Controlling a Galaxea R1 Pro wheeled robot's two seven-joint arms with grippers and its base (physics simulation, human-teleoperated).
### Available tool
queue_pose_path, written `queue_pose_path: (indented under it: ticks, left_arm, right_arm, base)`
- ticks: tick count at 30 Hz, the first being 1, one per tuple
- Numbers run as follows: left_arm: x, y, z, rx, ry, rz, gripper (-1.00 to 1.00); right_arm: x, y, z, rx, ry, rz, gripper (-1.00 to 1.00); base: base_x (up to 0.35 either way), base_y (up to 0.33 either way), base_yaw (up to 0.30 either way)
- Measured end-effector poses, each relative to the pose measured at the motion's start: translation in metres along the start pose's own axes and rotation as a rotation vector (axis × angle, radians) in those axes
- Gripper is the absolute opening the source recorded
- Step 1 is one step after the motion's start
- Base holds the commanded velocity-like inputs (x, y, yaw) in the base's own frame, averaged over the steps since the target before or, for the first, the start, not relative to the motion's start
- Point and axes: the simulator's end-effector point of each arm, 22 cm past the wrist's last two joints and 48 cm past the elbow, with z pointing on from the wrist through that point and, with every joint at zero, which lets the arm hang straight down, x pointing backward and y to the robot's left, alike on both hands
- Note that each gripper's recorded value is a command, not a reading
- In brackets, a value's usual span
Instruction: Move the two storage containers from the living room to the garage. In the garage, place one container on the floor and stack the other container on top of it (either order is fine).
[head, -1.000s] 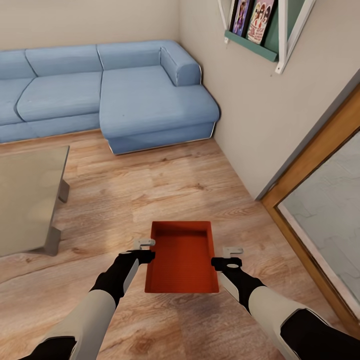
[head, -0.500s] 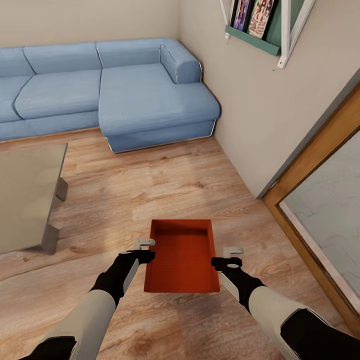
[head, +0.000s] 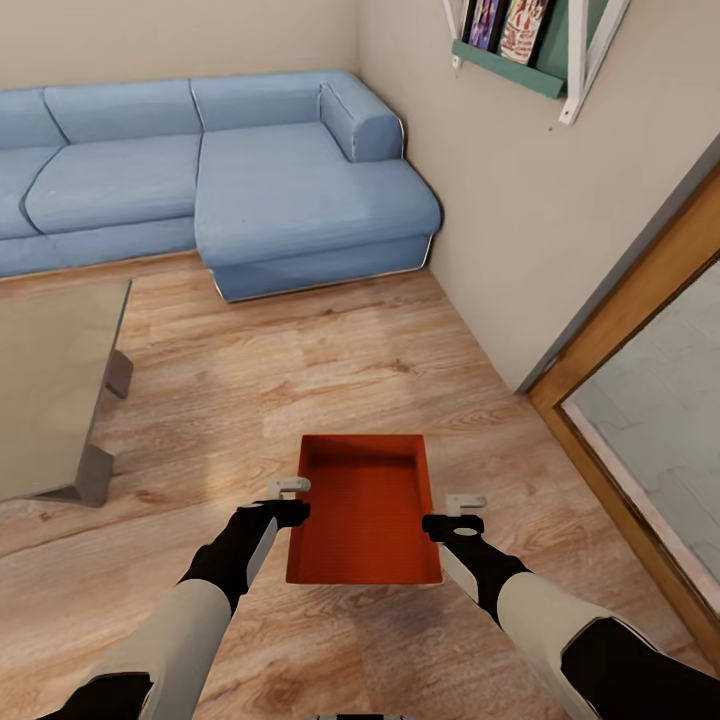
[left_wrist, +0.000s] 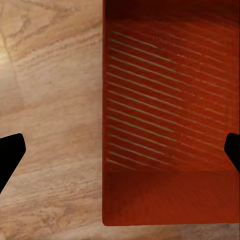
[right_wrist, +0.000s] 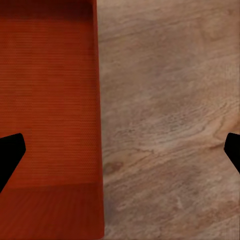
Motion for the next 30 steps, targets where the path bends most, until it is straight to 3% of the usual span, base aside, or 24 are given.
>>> queue_pose_path:
  ticks: [30]
  left_arm:
    - [0.029, 0.003, 0.053, 0.0, 0.0, 0.0, 1.0]
  right_arm:
    - [0.033, 0.007, 0.05, 0.002, 0.001, 0.001, 1.0]
  base:
    - [0.0, 0.0, 0.0]
